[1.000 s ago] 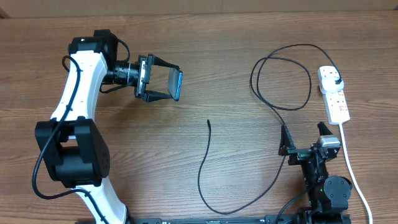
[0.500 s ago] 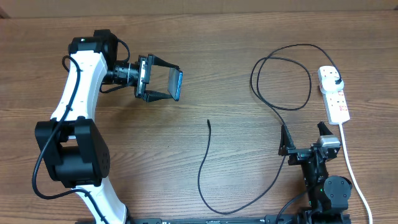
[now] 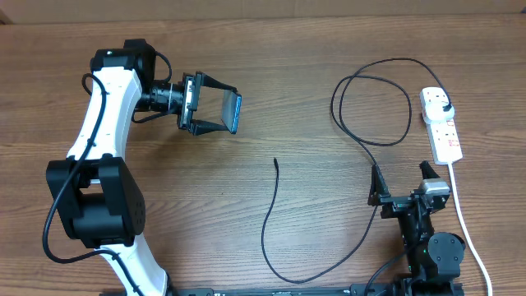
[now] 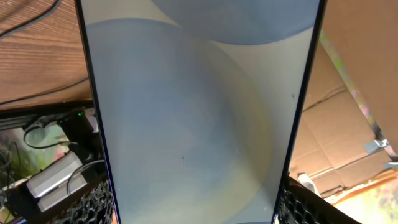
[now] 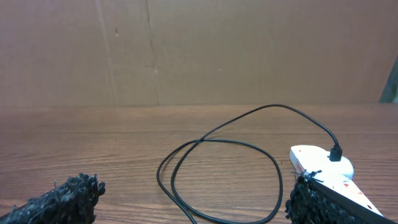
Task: Plug charger to phone and switch on socket
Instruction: 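Hold the phone raised in the left gripper, then move the right gripper toward the phone held by the left gripper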
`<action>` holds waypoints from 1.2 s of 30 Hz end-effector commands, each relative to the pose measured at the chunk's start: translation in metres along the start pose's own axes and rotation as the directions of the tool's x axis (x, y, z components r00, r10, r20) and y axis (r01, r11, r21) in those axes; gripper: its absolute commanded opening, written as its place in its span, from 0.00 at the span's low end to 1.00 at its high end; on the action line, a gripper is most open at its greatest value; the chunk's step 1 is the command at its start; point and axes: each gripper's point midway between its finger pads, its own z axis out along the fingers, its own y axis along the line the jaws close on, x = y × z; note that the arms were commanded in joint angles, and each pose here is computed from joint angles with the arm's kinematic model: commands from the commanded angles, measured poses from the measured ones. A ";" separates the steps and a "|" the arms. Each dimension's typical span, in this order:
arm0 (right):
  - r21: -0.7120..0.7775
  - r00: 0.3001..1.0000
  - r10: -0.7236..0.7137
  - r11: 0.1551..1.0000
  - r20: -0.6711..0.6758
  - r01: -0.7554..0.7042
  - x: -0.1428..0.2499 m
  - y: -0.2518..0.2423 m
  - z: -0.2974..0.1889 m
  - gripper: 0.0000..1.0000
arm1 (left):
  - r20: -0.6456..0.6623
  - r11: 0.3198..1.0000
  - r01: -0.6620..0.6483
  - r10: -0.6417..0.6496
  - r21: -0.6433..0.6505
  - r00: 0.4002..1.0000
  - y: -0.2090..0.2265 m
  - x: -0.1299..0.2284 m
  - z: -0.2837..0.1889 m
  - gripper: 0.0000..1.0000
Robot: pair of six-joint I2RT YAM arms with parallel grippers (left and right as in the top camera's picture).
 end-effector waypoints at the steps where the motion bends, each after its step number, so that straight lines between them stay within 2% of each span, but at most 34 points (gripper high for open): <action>1: 0.008 1.000 0.003 1.000 0.000 -0.003 0.003 -0.001 0.000 1.00 | 0.023 0.997 -0.078 0.077 0.006 0.997 -0.008 0.014 -0.006 0.04; 12: 0.008 1.000 0.003 1.000 0.000 -0.003 0.003 -0.001 0.000 1.00 | 0.131 0.993 -0.075 0.086 -0.092 0.988 0.007 -0.006 -0.009 0.04; 25: -0.005 1.000 0.003 1.000 0.002 -0.003 0.002 0.001 0.000 1.00 | 0.158 0.989 -0.091 0.109 -0.119 0.981 0.011 -0.012 -0.010 0.04; 30: -0.039 0.980 0.199 0.979 0.002 -0.199 0.000 0.007 0.000 1.00 | 0.157 0.986 -0.116 0.134 -0.121 0.979 0.010 -0.012 -0.010 0.04; 36: -0.204 0.978 0.204 0.957 -0.031 -0.206 -0.001 0.036 -0.004 1.00 | 0.152 0.981 -0.148 0.167 -0.127 0.974 0.010 -0.012 -0.010 0.04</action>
